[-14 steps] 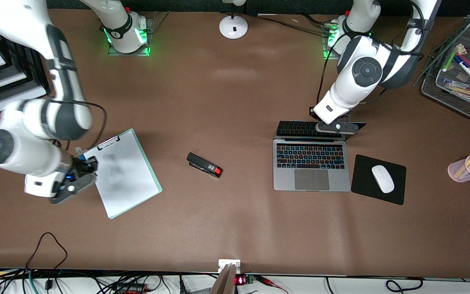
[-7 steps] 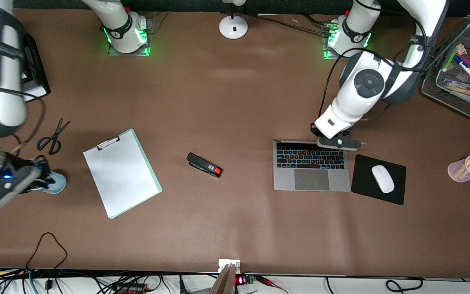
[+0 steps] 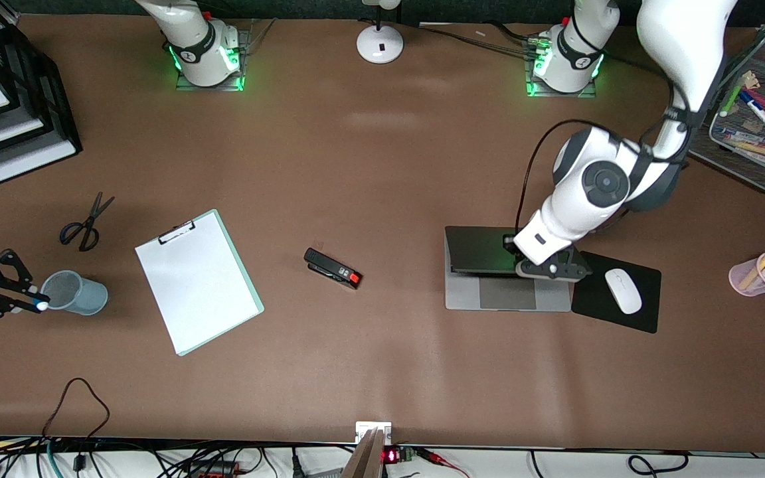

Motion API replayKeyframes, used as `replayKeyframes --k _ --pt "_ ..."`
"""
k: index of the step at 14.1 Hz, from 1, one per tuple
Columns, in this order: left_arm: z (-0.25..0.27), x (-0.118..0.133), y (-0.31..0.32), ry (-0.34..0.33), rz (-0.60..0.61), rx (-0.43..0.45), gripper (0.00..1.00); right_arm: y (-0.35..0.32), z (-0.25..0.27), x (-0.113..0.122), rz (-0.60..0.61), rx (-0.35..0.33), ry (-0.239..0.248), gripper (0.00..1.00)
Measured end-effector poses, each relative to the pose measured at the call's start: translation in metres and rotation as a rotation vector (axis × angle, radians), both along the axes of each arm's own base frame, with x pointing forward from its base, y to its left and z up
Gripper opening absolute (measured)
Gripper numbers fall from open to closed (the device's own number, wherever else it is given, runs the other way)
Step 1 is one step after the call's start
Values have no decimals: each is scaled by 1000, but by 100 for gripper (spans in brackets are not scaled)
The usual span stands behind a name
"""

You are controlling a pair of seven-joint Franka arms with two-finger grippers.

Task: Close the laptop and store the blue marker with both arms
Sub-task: 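Carry the marker to the cup while the left gripper pushes the lid down, then drop the marker into the cup while the left gripper presses the lid shut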

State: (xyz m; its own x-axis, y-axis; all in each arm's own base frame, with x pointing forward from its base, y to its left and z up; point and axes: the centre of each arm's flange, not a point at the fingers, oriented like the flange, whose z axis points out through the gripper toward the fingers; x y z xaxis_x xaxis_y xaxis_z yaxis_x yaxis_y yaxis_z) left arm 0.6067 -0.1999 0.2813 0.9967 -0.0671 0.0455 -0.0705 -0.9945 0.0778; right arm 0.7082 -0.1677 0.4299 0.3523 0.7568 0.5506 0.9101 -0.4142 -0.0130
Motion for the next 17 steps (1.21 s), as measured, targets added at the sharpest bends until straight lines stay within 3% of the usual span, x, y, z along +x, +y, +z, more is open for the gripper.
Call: replayKeyframes --k 3,5,10,15,17 --pt "-39 11 8 -21 -8 -3 1 -29 -31 -8 91 121 -58 18" --pt "-59 14 10 -26 -8 -14 1 -42 -49 -11 150 165 -114 18" --pt "-89 14 10 -21 -3 -33 1 -78 -111 -27 233 267 -188 18" --pt "-93 19 13 -27 1 -36 1 -110 -168 -46 244 320 -194 18" --pt "-93 20 14 -29 3 -34 1 -117 -176 -50 234 329 -188 30"
